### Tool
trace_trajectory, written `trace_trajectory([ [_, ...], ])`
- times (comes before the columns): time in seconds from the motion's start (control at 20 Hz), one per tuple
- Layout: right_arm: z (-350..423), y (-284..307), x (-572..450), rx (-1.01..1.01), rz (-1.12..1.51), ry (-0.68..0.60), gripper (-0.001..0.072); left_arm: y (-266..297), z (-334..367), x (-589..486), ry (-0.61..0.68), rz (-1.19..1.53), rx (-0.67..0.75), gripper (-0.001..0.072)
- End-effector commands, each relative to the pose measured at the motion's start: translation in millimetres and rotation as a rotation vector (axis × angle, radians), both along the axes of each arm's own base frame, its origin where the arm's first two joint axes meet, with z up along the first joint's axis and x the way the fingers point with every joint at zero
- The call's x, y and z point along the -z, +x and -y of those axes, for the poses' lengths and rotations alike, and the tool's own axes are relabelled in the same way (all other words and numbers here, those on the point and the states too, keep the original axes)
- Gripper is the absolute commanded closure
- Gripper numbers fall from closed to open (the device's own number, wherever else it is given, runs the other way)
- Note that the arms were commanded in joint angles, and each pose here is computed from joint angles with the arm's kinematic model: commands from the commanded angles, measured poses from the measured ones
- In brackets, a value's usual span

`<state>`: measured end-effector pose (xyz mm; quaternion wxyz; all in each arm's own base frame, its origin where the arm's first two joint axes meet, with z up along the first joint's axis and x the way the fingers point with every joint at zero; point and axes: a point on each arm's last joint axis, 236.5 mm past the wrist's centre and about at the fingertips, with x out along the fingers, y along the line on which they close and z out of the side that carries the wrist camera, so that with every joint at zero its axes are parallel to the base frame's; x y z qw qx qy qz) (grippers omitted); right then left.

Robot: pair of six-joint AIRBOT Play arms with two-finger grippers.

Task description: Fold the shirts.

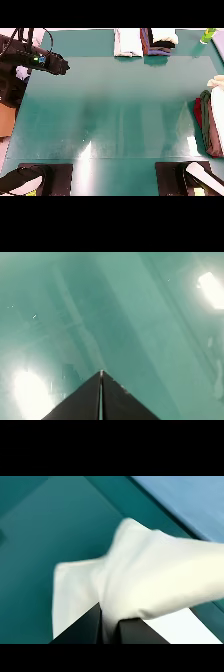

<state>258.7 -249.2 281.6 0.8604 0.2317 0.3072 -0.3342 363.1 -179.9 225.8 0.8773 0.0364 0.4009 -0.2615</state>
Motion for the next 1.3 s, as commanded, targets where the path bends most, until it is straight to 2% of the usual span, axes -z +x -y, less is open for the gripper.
trace_trajectory([
  [0.0,9.2,-67.5,50.5,0.108,-0.183,0.004,0.0685,-0.1,-0.3,0.5,0.002,-0.001,0.001,0.0686],
  [0.3,-3.3,-147.2,152.7,0.187,-0.467,0.079,0.0685,-0.4,-0.2,0.5,0.012,0.006,0.015,0.0685],
  [0.6,-6.7,-173.5,200.2,0.213,-0.556,0.155,0.0678,-5.1,-1.4,4.6,0.023,-0.018,0.021,0.0686],
  [0.65,-6.0,-175.2,203.9,0.217,-0.567,0.175,0.0567,-5.1,-1.4,4.6,0.023,-0.018,0.021,0.0686],
  [0.7,-2.8,-174.6,204.4,0.22,-0.567,0.182,0.034,-5.1,-1.4,4.5,0.023,-0.018,0.021,0.0686],
  [0.75,1.8,-171.2,200.0,0.219,-0.561,0.178,0.0176,-4.7,-1.2,4.4,0.022,-0.017,0.02,0.0685],
  [0.8,6.6,-158.9,189.8,0.203,-0.528,0.163,0.0121,-4.3,-1.2,4.1,0.021,-0.015,0.02,0.0685],
  [0.9,8.0,-110.3,157.1,0.111,-0.406,0.114,0.0122,-3.8,-1.1,3.7,0.02,-0.013,0.019,0.0685],
  [1.0,-18.3,-40.8,125.6,-0.068,-0.271,0.101,0.0122,-3.2,-0.8,3.6,0.019,-0.011,0.019,0.0685],
  [1.15,-119.5,60.5,95.9,-0.424,-0.11,0.184,0.0123,-2.2,-0.8,5.7,0.022,-0.016,0.018,0.0685],
  [1.25,-195.4,96.2,94.6,-0.661,-0.125,0.19,0.0122,-0.9,-2.0,5.3,0.026,-0.01,0.015,0.0685],
])
